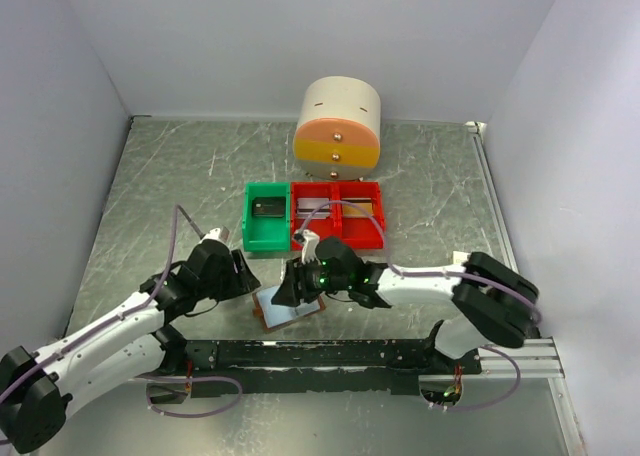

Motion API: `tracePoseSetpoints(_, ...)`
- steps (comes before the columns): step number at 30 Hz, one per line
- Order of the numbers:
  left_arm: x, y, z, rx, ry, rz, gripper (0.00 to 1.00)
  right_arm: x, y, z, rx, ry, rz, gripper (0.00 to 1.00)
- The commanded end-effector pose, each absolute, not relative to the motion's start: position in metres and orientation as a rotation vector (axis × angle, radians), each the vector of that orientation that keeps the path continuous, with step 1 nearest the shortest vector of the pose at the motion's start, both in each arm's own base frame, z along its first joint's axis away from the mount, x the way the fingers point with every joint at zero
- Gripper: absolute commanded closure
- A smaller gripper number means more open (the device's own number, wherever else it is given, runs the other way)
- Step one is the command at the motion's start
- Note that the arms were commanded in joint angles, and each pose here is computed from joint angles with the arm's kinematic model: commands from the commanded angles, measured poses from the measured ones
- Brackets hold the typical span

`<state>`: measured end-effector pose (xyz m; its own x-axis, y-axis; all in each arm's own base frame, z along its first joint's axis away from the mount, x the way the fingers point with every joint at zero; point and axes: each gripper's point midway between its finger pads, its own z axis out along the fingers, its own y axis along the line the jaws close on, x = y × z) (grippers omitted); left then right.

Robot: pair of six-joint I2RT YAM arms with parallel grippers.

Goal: Take the credit cards out of the card holder

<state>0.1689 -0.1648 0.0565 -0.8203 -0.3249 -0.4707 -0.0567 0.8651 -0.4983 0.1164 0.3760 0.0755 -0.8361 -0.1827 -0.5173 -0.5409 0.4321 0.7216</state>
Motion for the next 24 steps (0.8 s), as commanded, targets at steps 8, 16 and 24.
tracePoseSetpoints(8,0.159,-0.195,0.046,-0.037,2.579,-0.748,0.39,0.156,0.294,0.040,-0.303,2.467,0.901,0.56)
tracePoseSetpoints(16,0.158,-0.196,0.038,-0.028,2.604,-0.737,0.51,0.149,0.290,0.023,-0.297,2.522,0.885,0.60)
tracePoseSetpoints(24,0.155,-0.201,0.033,0.002,2.620,-0.765,0.63,0.145,0.306,0.026,-0.318,2.501,1.003,0.70)
